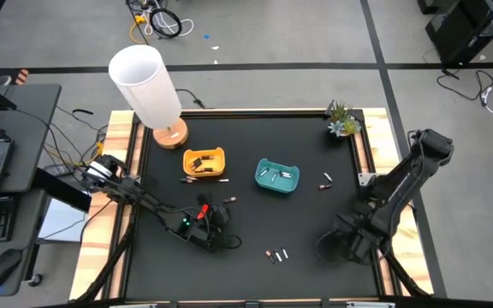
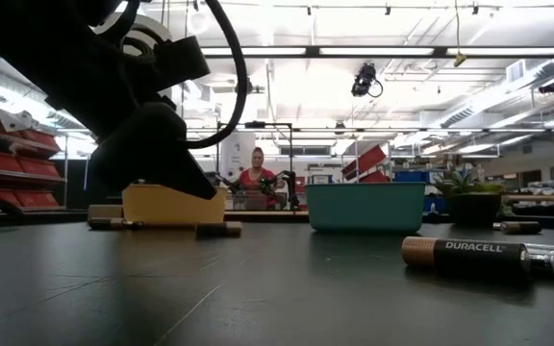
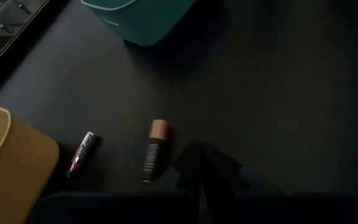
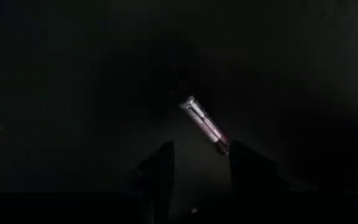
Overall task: Sort batteries
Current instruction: Put the silver battery into the blue bin
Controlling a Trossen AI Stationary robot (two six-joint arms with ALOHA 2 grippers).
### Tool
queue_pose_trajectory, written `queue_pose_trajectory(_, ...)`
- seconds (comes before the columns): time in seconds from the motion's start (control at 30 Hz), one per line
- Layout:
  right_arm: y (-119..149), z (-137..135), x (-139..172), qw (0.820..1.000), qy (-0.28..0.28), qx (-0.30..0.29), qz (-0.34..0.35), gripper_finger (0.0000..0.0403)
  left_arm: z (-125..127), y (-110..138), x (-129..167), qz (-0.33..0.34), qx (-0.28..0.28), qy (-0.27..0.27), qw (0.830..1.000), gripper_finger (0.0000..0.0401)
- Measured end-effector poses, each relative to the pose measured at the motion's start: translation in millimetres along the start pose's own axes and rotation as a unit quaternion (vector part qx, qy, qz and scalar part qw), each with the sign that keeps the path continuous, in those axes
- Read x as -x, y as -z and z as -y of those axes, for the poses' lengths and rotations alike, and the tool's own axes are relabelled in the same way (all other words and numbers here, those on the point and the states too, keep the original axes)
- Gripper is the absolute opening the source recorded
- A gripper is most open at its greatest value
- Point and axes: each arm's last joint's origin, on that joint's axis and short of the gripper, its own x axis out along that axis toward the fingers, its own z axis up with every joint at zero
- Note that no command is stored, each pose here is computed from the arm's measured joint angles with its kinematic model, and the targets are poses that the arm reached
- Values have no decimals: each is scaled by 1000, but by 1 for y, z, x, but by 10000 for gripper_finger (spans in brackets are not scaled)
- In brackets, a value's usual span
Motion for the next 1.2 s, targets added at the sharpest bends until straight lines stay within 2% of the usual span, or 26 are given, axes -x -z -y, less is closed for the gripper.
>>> queue_pose_trajectory(0.13,6,-7,-17,999,45,18,-21,142,0,0,0,-2,2,3,1000,28)
queue_pose_trajectory(0.33,6,-15,-34,995,81,53,-31,140,1,1,0,-10,2,16,1000,41)
queue_pose_trajectory(0.63,3,-18,-18,996,38,75,-2,111,1,3,0,-26,-11,30,999,42)
queue_pose_trajectory(0.8,-2,-21,-26,996,10,83,-14,88,0,4,0,-33,-17,28,999,42)
queue_pose_trajectory(1.03,-10,-19,-33,997,12,70,-34,69,0,5,1,-46,-22,40,998,42)
queue_pose_trajectory(1.2,-16,-17,-33,998,7,56,-38,19,0,6,1,-49,-26,38,998,42)
